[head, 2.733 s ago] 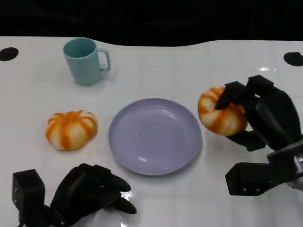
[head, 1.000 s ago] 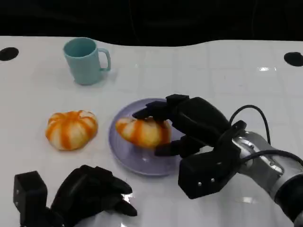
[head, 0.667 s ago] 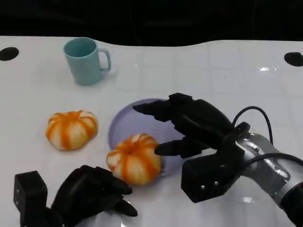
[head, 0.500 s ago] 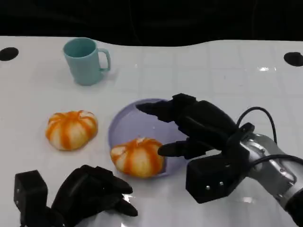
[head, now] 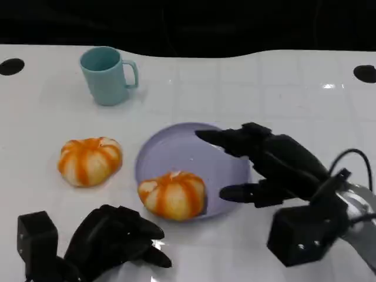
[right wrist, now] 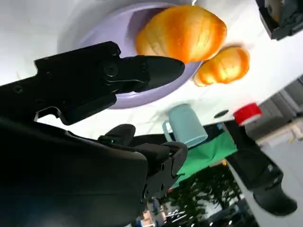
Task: Grasp the bread from the table and place it into the plate.
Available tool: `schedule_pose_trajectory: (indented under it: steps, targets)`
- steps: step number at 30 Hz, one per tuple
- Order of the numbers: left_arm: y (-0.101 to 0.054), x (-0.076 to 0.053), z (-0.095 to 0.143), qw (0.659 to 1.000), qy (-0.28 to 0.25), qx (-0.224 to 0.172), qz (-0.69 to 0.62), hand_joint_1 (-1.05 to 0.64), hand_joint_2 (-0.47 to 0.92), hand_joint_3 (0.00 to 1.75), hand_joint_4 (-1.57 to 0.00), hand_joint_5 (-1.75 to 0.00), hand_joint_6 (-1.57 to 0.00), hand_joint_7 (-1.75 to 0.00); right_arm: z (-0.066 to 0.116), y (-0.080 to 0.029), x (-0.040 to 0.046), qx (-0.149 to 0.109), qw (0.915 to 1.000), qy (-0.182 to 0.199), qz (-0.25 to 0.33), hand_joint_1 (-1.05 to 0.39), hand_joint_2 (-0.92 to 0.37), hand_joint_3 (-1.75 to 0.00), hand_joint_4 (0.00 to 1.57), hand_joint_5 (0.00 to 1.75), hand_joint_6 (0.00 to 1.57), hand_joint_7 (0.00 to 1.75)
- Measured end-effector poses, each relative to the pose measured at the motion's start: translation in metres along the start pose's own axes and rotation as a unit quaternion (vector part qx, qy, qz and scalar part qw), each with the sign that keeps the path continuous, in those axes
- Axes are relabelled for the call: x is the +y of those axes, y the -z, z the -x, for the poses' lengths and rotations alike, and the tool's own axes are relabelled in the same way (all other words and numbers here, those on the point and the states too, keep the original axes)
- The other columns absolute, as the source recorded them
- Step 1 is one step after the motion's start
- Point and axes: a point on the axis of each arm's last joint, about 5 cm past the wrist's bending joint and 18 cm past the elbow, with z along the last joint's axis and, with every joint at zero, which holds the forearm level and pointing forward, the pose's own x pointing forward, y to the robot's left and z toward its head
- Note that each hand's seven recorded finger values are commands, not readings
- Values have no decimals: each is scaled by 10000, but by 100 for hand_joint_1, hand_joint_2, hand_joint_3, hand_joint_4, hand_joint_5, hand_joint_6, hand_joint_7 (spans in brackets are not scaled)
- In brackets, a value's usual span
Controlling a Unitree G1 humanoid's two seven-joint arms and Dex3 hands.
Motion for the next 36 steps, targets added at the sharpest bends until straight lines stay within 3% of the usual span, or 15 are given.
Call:
schedule_pose_trajectory:
  steps: [11, 12, 14, 15, 17, 20, 22, 26, 29, 33, 36]
  targets:
    - [-3, -11, -4, 10000, 39, 5, -81, -105, 74, 1, -157, -26, -157, -4, 454, -11, 29, 254, 9947, 708, -698, -62, -92, -28, 39, 98, 58, 26]
    - [-3, -12, -5, 10000, 40, 3, -82, -105, 74, 1, -157, -26, -157, -4, 481, -14, 33, 273, 9939, 746, -760, -60, -92, -26, 42, 115, 64, 34]
    - [-3, -12, -4, 10000, 39, 5, -79, -105, 73, 0, -157, -26, -157, -4, 558, -14, 36, 332, 9901, 894, -1028, -58, -92, -24, 44, 132, 68, 45]
    - [-3, -12, -3, 10000, 37, 4, -78, -105, 73, 0, -157, -26, -157, -4, 594, -13, 45, 362, 9875, 964, -1192, -52, -92, -21, 49, 149, 65, 72]
    - [-5, -16, -7, 10000, 41, -3, -76, -105, 73, 0, -157, -25, -157, -4, 661, -12, 84, 409, 9783, 1082, -1718, -50, -92, -20, 55, 163, 58, 108]
    - [-5, -21, -13, 10000, 46, -15, -71, -105, 73, 0, -157, -25, -157, -4, 746, -18, 142, 485, 9625, 1168, -2401, -51, -92, -22, 57, 172, 53, 142]
    - [-4, -26, -16, 10000, 48, -26, -64, -105, 73, 0, -157, -25, -157, -4, 823, -32, 172, 642, 9467, 1219, -2911, -51, -92, -21, 57, 174, 46, 162]
    - [-4, -32, -19, 10000, 53, -40, -54, -105, 73, 0, -157, -24, -157, -3, 967, -88, 250, 927, 9247, 1202, -3492, -47, -92, -21, 61, 175, 43, 174]
    - [-3, -34, -20, 10000, 55, -43, -50, -105, 73, 0, -157, -23, -157, -3, 1058, -120, 260, 1052, 9164, 1258, -3651, -44, -92, -20, 66, 175, 47, 175]
    - [-13, -37, -22, 10000, 66, -45, -45, -105, 73, 0, -157, -22, -157, -3, 1113, -155, 284, 1195, 8986, 1218, -4043, -41, -92, -19, 68, 175, 49, 175]
    - [-19, -39, -13, 10000, 67, -48, -48, -105, 73, 0, -157, -22, -157, -3, 1126, -174, 305, 1254, 8919, 1200, -4175, -41, -92, -19, 68, 175, 49, 175]
